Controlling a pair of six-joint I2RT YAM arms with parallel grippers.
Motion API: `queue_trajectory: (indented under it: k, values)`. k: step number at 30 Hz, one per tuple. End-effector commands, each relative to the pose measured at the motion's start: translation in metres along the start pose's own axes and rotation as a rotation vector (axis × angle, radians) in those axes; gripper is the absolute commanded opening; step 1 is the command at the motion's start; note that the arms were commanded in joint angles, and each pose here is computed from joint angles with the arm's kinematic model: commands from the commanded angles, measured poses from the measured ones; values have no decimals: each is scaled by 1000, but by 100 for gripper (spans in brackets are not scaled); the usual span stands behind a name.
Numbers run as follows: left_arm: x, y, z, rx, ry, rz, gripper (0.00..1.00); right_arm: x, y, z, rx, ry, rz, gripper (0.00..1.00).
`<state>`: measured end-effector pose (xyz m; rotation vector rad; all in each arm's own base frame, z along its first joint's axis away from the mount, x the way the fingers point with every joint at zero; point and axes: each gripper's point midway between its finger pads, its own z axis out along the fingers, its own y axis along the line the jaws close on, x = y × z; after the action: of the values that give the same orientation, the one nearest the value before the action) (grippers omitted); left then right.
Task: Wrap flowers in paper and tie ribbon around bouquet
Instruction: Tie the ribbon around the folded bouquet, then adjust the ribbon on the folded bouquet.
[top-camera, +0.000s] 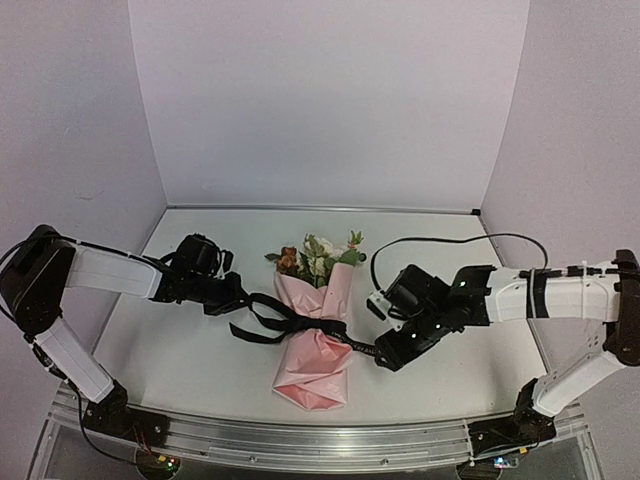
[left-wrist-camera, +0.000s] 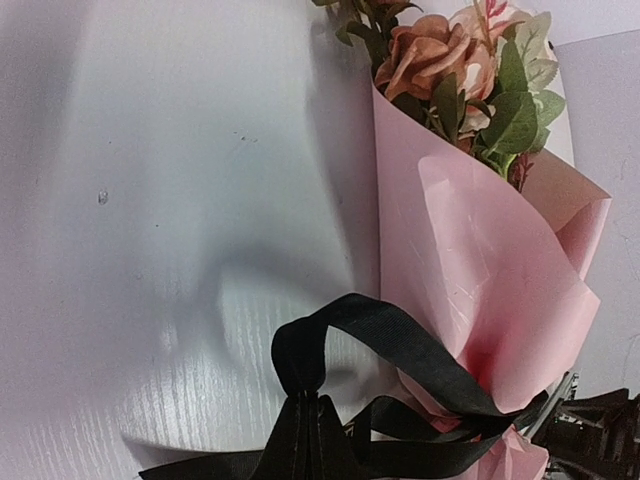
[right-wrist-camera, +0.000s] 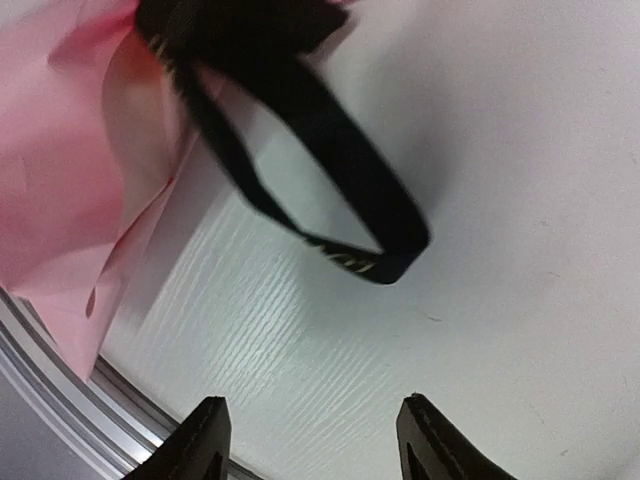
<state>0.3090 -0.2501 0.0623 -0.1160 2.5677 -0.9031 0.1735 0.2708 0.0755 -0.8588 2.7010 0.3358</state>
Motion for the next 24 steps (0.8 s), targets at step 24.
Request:
queue_trajectory:
  k: [24]
  values:
    - [-16,-31,-14,82,-10,94,0,-57,12,17,-246,-185,-37,50]
